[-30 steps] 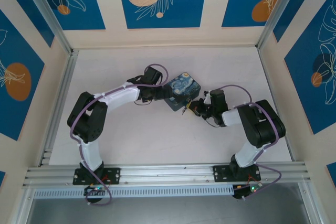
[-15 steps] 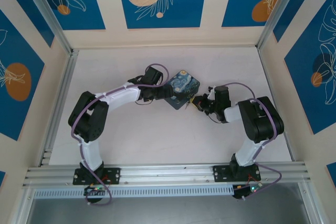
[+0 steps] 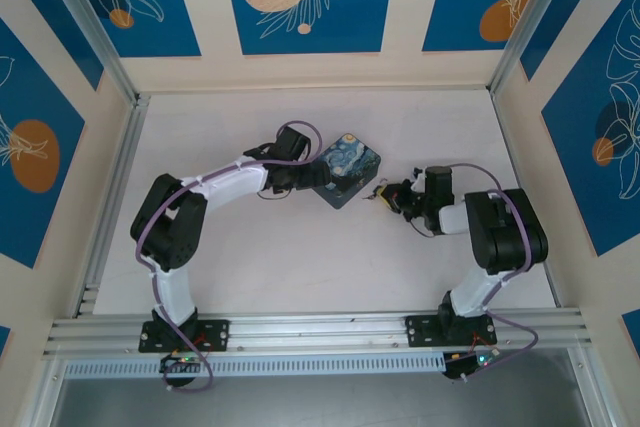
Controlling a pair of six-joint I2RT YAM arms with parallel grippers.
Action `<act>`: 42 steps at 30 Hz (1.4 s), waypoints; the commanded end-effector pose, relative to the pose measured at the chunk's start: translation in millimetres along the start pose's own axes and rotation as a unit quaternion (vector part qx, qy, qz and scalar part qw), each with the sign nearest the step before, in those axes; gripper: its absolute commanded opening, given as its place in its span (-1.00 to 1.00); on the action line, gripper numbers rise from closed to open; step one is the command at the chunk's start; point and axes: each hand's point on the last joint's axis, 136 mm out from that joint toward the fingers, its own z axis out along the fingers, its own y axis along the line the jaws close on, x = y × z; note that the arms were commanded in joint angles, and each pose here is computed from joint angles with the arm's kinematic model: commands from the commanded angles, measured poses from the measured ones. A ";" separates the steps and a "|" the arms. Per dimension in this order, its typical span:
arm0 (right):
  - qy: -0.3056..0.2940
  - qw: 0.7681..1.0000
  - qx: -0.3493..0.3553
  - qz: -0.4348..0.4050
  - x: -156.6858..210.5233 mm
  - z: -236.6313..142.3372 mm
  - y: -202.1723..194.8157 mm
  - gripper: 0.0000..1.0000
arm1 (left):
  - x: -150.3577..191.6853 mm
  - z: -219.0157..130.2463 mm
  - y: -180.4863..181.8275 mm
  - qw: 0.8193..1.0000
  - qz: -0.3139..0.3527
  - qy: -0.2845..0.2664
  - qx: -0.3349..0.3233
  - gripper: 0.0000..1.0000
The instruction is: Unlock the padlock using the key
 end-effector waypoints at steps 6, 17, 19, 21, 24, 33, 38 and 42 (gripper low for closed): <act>0.000 0.997 0.059 0.039 15.7 -40.8 -31.5 -0.71 | 35.1 -16.2 12.5 0.997 0.026 0.067 -0.035 1.00; -0.051 0.995 0.075 0.045 14.0 -93.6 -2.7 0.60 | 3.7 -89.0 0.6 1.000 0.022 -0.011 -0.009 1.00; -0.069 0.994 0.075 0.028 9.3 -108.0 13.2 0.77 | -4.5 -108.9 6.9 0.999 0.019 -0.035 -0.014 1.00; -0.086 0.993 0.083 0.006 2.4 -120.9 27.5 0.81 | -13.0 -129.2 18.4 0.997 0.021 -0.065 -0.033 1.00; -0.118 0.987 0.105 -0.034 -14.9 -138.5 48.4 0.84 | -28.4 -160.2 49.6 0.987 0.024 -0.127 -0.092 1.00; -0.324 0.923 0.182 -0.105 -86.8 -179.3 51.1 0.99 | -55.3 -239.4 145.3 0.894 0.104 -0.331 -0.284 1.00; -0.346 0.888 0.226 -0.204 -103.6 -178.9 47.6 0.99 | -48.5 -228.5 193.3 0.871 0.117 -0.344 -0.330 1.00; -0.339 0.868 0.259 -0.255 -113.2 -163.3 31.0 0.99 | -43.0 -193.8 231.5 0.870 0.089 -0.341 -0.345 1.00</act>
